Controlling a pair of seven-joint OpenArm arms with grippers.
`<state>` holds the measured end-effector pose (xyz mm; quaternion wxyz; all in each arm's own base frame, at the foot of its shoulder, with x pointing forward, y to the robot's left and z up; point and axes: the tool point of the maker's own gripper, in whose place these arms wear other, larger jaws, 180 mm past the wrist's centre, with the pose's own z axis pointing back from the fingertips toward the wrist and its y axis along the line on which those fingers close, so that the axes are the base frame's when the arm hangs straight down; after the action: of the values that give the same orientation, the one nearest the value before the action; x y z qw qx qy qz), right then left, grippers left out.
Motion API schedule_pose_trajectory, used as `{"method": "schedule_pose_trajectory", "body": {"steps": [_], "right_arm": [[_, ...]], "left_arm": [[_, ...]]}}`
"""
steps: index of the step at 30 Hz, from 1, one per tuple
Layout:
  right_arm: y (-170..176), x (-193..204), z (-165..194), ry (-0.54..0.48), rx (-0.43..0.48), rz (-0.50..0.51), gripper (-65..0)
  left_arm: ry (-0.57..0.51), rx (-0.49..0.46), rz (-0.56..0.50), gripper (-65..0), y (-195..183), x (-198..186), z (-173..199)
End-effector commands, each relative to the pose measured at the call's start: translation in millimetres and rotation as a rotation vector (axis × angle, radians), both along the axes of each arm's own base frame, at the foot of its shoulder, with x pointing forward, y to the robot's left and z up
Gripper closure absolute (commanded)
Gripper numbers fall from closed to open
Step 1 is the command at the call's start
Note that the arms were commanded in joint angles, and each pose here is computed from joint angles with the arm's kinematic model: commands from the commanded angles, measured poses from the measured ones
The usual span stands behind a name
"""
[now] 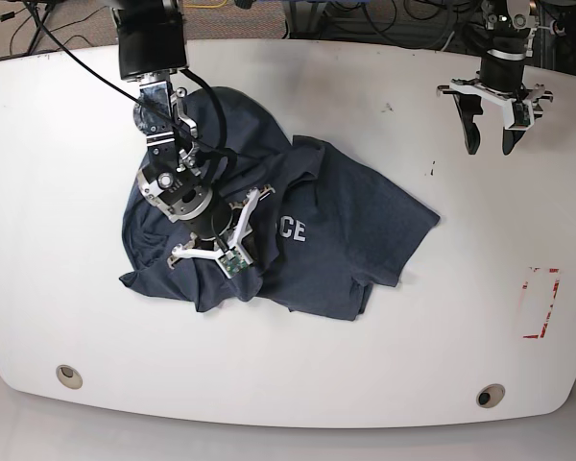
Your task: Layout the t-shirt on the table in an organized manner, then fold the t-shirt properly
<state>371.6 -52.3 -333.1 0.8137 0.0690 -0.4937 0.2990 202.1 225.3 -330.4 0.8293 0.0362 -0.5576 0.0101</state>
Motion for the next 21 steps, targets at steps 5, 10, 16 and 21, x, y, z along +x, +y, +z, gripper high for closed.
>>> {"method": "schedule_pose_trajectory", "body": {"steps": [5,10,16,21], "right_arm": [[-25,25,63,-0.183,-0.001,-0.044,0.0],[-53,41,95,-0.263,-0.013,-0.107,0.0],[-73,52,116,-0.316,-0.046,-0.127,0.0],[-74,51,114,-0.312,-0.053,-0.126,0.0]], "left_arm": [[0.01,0.003,0.0,-33.3,1,4,3],[0.031,-0.001,-0.001,-33.5,0,7,0],[0.027,-0.005,0.002,-33.6,0,14,1],[0.009,-0.007,0.002,-33.6,-1,20,5]]}}
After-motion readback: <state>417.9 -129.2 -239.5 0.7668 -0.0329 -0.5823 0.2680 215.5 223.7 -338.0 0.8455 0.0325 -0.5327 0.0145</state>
